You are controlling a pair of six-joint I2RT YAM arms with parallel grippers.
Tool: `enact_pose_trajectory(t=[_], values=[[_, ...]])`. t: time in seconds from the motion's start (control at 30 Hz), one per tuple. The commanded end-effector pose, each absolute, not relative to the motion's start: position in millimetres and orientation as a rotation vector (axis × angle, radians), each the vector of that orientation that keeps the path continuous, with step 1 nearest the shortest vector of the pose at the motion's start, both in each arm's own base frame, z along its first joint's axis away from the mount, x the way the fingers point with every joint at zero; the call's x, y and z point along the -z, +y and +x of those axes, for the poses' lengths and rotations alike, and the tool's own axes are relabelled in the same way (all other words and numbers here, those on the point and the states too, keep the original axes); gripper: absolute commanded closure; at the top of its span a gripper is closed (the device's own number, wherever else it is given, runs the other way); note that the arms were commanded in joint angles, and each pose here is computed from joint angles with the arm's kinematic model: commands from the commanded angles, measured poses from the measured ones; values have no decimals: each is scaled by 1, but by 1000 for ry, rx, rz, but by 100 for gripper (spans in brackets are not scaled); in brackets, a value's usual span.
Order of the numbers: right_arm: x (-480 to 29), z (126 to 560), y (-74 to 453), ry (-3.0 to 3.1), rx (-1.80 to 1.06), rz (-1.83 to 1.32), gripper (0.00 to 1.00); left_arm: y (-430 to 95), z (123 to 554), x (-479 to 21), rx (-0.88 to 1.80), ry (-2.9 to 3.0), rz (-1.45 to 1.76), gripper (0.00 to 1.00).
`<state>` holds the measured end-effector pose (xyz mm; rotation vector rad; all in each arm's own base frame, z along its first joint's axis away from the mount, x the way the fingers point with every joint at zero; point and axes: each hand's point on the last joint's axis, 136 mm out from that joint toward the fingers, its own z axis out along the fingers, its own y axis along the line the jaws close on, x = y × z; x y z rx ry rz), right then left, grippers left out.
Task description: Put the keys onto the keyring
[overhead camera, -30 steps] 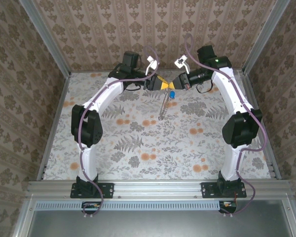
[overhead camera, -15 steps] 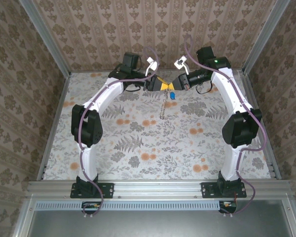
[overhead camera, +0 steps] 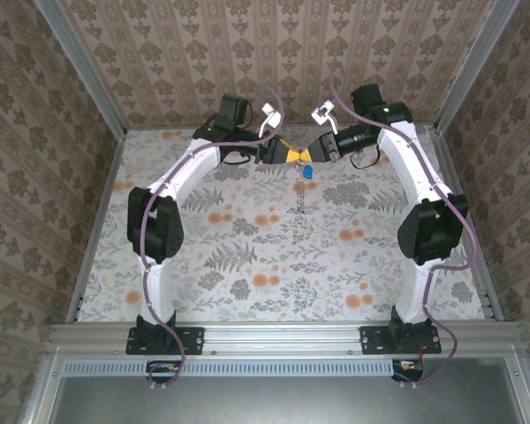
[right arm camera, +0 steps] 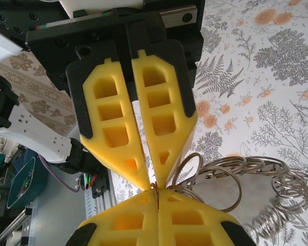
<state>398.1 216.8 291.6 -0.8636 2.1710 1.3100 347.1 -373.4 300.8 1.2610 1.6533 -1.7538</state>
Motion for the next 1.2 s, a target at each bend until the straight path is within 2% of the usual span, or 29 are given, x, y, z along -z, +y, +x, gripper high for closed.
enact_pose_trajectory(t=[0.0,0.2,0.53,0.73,1.0,1.17], values=[[-306,402,212,2112,-1276,-873,100,-372,324,-314,1853,1585,1317,79],[-305,402,212,2114,-1278,-867,100,-375,320,-315,1856,1573,1332,75],[-303,401,213,2114,-1284,-868,100,-386,322,-310,1825,1598,1332,76],[-303,399,213,2116,-1281,-867,100,-392,328,-309,1792,1604,1311,83],[-303,398,213,2113,-1286,-866,100,-395,332,-309,1774,1603,1290,100],[-310,397,213,2096,-1284,-862,100,-396,345,-313,1725,1611,1217,100]])
